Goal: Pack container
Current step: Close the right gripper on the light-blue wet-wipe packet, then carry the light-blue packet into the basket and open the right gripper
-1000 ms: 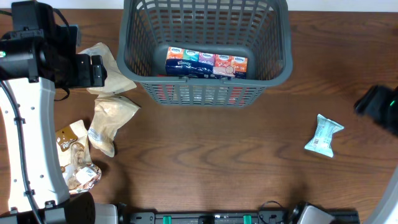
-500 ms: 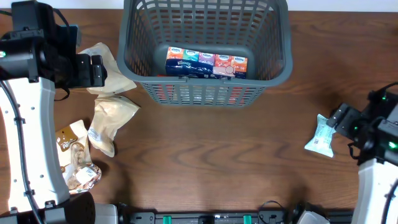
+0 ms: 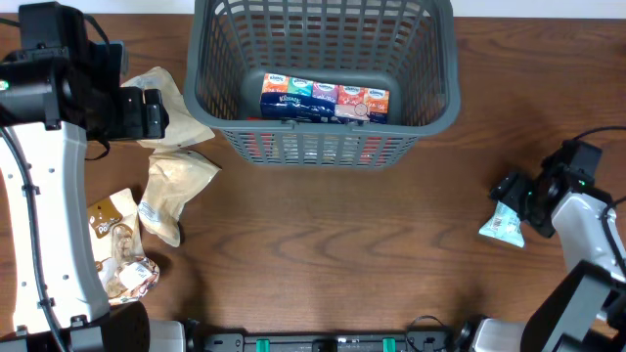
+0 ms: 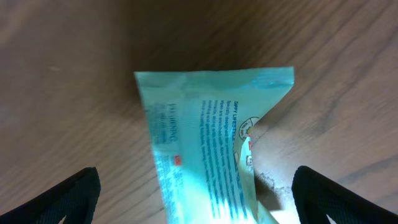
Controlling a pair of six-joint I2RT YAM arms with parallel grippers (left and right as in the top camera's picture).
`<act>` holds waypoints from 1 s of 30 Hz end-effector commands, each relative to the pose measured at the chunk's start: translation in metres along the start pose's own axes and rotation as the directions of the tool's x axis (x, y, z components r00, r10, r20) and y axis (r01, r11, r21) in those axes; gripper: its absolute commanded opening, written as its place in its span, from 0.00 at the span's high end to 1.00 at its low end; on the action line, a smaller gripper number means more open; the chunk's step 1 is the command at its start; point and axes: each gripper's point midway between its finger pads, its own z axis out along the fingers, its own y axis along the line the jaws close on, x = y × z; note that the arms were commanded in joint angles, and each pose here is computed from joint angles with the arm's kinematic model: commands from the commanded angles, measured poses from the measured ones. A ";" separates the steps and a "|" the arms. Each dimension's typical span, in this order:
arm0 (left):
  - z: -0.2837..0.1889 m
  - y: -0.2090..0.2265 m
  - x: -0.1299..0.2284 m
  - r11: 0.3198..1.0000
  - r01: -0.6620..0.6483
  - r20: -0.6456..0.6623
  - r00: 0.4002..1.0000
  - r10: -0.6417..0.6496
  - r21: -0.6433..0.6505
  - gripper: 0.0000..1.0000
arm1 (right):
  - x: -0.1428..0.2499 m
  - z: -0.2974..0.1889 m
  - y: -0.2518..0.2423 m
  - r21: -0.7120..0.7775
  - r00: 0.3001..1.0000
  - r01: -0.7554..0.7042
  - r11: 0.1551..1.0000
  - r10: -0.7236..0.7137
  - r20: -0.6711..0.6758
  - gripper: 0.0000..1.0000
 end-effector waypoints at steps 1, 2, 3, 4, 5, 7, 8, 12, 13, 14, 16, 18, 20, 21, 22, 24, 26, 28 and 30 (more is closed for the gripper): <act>-0.005 0.000 0.001 1.000 0.007 0.007 1.000 -0.007 -0.001 0.05 | 0.005 0.012 -0.011 0.055 0.999 -0.021 0.998 0.023 -0.027 0.12; -0.005 0.000 0.001 1.000 0.007 0.007 1.000 -0.007 -0.001 0.05 | 0.005 0.015 -0.011 0.060 0.999 -0.021 0.998 0.023 -0.032 0.12; -0.005 0.000 0.001 1.000 0.007 0.007 1.000 -0.007 -0.001 0.05 | 0.006 0.018 -0.012 0.063 0.999 -0.021 0.998 0.023 -0.039 0.13; -0.005 0.000 0.001 1.000 0.007 0.007 1.000 -0.007 -0.001 0.05 | 0.007 0.021 -0.012 0.065 0.999 -0.021 0.998 0.024 -0.046 0.13; -0.005 0.000 0.001 1.000 0.007 0.007 1.000 -0.007 -0.001 0.05 | 0.008 0.024 -0.013 0.067 0.998 -0.020 0.998 0.024 -0.054 0.14; -0.005 0.000 0.001 1.000 0.007 0.007 1.000 -0.007 -0.001 0.05 | 0.011 0.029 -0.014 0.072 0.997 -0.020 0.997 0.025 -0.073 0.21; -0.005 0.000 0.001 1.000 0.007 0.007 1.000 -0.007 -0.001 0.05 | 0.013 0.032 -0.014 0.074 0.996 -0.019 0.997 0.025 -0.083 0.25; -0.005 0.000 0.001 1.000 0.007 0.007 1.000 -0.007 -0.001 0.05 | 0.021 0.041 -0.016 0.083 0.992 -0.017 0.996 0.027 -0.122 0.50; -0.005 0.000 0.001 1.000 0.007 0.007 1.000 -0.007 -0.001 0.05 | 0.023 0.043 -0.016 0.084 0.991 -0.017 0.996 0.028 -0.129 0.55; -0.005 0.000 0.001 1.000 0.007 0.007 1.000 -0.007 -0.001 0.05 | 0.023 0.044 -0.017 0.086 0.991 -0.016 0.996 0.028 -0.133 0.62; -0.005 0.000 0.001 1.000 0.007 0.007 1.000 -0.007 -0.001 0.05 | 0.024 0.044 -0.017 0.086 0.991 -0.016 0.996 0.028 -0.134 0.74; -0.005 0.000 0.001 1.000 0.007 0.007 1.000 -0.007 -0.001 0.05 | 0.020 0.043 -0.013 0.068 0.992 -0.019 0.998 0.027 -0.122 0.84; -0.005 0.000 0.001 1.000 0.007 0.007 1.000 -0.007 -0.001 0.05 | 0.010 0.038 -0.003 0.020 0.994 -0.014 1.000 0.016 -0.105 0.92; -0.005 0.000 0.001 1.000 0.007 0.007 1.000 -0.007 -0.001 0.05 | 0.003 0.034 0.004 -0.018 0.996 0.003 1.000 -0.005 -0.089 0.96; -0.005 0.000 0.001 1.000 0.006 0.007 1.000 -0.006 -0.001 0.05 | -0.008 0.027 0.014 -0.064 0.998 0.018 0.998 -0.022 -0.065 0.99; -0.005 0.000 0.001 1.000 0.006 0.007 1.000 -0.006 -0.001 0.05 | -0.035 0.005 0.031 -0.139 0.999 0.045 0.989 -0.046 -0.004 0.99; -0.005 0.000 0.001 1.000 0.006 0.007 1.000 -0.006 -0.001 0.05 | -0.066 -0.026 0.047 -0.193 0.995 0.080 0.978 -0.066 0.079 0.99; -0.005 0.000 0.001 1.000 0.006 0.007 1.000 -0.006 -0.001 0.05 | -0.101 -0.065 0.062 -0.213 0.977 0.148 0.966 -0.108 0.186 0.99; -0.005 0.000 0.001 1.000 0.006 0.007 1.000 -0.006 -0.001 0.05 | -0.131 -0.109 0.079 -0.213 0.941 0.232 0.949 -0.164 0.294 0.99</act>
